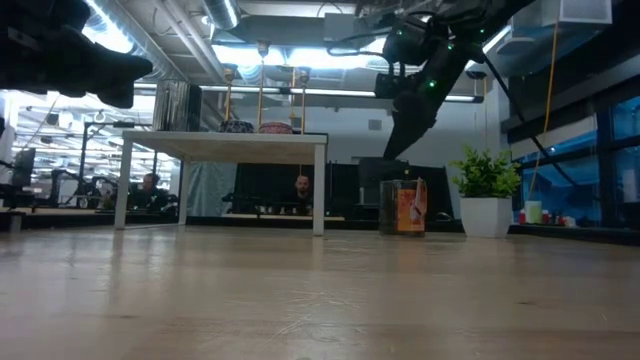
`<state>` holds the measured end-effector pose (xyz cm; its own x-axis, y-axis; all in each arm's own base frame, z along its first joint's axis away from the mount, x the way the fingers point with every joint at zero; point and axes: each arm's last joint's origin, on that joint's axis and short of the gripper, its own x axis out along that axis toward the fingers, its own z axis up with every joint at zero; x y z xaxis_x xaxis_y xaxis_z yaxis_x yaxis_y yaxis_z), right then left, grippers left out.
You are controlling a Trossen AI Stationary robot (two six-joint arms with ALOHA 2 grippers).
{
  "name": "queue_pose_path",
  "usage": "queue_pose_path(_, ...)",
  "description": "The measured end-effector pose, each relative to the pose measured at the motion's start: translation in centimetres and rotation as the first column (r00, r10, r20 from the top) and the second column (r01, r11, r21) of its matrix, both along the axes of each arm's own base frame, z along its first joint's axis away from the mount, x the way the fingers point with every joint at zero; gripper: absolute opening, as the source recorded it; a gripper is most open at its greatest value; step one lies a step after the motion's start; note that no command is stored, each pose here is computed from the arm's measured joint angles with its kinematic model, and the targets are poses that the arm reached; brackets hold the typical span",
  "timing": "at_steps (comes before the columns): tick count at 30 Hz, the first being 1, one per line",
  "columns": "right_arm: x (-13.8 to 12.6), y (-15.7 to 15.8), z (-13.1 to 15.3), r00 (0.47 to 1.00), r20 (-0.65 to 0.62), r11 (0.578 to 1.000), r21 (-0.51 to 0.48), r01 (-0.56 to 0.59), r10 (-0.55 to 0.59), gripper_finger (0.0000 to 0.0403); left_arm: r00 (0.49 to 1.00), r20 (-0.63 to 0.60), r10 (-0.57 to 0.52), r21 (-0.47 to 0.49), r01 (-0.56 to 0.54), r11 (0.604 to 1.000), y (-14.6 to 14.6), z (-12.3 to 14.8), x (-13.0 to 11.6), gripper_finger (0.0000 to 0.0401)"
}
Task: Pick & Place candle stick holders
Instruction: Put the candle tin on the shelf
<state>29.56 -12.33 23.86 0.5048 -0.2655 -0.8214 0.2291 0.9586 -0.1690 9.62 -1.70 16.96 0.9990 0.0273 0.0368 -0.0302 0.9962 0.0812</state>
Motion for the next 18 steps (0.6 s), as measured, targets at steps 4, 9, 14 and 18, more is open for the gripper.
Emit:
queue_pose_path(4, -0.1, -0.3, 0.0, 1.000, 0.001, 1.000, -0.009, -0.006, 0.006, 0.0372, 1.000, 0.000, 0.000, 0.000, 0.000, 1.000, 0.0, 0.0, 0.0, 0.0006)
queue_pose_path(9, -0.3, -0.9, 0.0, 1.000, -0.003, 1.000, -0.015, 0.007, -0.007, 0.0372, 1.000, 0.000, 0.000, 0.000, 0.000, 1.000, 0.0, 0.0, 0.0, 0.0008)
queue_pose_path(14, -0.8, -1.2, -0.1, 0.996, -0.042, 0.997, -0.035, 0.075, -0.076, 0.0383, 1.000, 0.000, 0.000, 0.000, 0.000, 1.000, 0.0, 0.0, 0.0, 0.0006)
queue_pose_path(18, -0.9, -1.3, -0.2, 0.994, -0.055, 0.995, -0.052, 0.090, -0.093, 0.0397, 1.000, 0.000, 0.000, 0.000, 0.000, 1.000, 0.0, 0.0, 0.0, 0.0006)
